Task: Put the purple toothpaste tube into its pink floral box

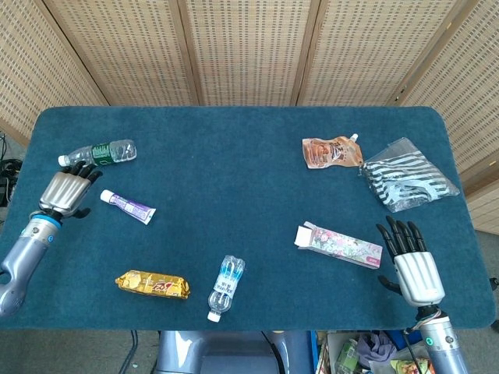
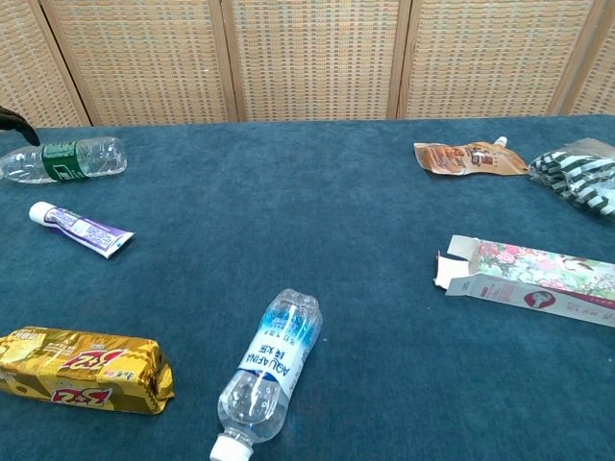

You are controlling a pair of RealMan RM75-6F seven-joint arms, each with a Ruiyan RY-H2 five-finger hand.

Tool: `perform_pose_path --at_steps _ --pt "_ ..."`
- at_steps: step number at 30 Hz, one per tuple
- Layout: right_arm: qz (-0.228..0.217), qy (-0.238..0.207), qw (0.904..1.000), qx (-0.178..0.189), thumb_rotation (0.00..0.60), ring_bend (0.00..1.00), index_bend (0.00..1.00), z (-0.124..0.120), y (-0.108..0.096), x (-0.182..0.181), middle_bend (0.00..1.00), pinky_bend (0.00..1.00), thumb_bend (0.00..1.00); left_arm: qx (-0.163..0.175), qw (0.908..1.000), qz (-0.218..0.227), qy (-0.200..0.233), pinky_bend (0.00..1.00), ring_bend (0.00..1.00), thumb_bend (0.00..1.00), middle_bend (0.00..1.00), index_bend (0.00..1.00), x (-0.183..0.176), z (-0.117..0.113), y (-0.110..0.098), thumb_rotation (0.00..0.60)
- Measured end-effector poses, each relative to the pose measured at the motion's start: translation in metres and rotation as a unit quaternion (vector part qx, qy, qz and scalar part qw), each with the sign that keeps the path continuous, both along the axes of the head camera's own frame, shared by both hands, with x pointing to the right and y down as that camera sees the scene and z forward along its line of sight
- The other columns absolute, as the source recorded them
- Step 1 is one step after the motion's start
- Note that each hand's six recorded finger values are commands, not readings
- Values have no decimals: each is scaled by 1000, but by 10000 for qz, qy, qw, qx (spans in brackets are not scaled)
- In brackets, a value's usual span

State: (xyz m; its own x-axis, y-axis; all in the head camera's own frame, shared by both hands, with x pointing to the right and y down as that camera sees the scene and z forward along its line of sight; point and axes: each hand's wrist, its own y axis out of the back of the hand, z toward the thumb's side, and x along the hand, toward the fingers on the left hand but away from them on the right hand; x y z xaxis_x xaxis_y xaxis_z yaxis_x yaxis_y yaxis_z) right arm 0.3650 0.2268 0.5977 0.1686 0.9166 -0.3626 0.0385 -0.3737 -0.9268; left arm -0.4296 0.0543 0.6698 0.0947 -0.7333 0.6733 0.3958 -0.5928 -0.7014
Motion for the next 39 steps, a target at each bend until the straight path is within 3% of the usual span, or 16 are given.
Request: perform_pose_path --at_steps 13,39 --pt "59 -19 10000 39 600 0 35 -1 -2 3 0 0 7 -353 9988 245 -230 257 166 268 238 305 24 35 -2 600" --pt "148 -84 9998 41 600 0 35 0 -5 7 0 0 7 -490 9955 421 -686 263 171 268 246 327 32 74 -6 600"
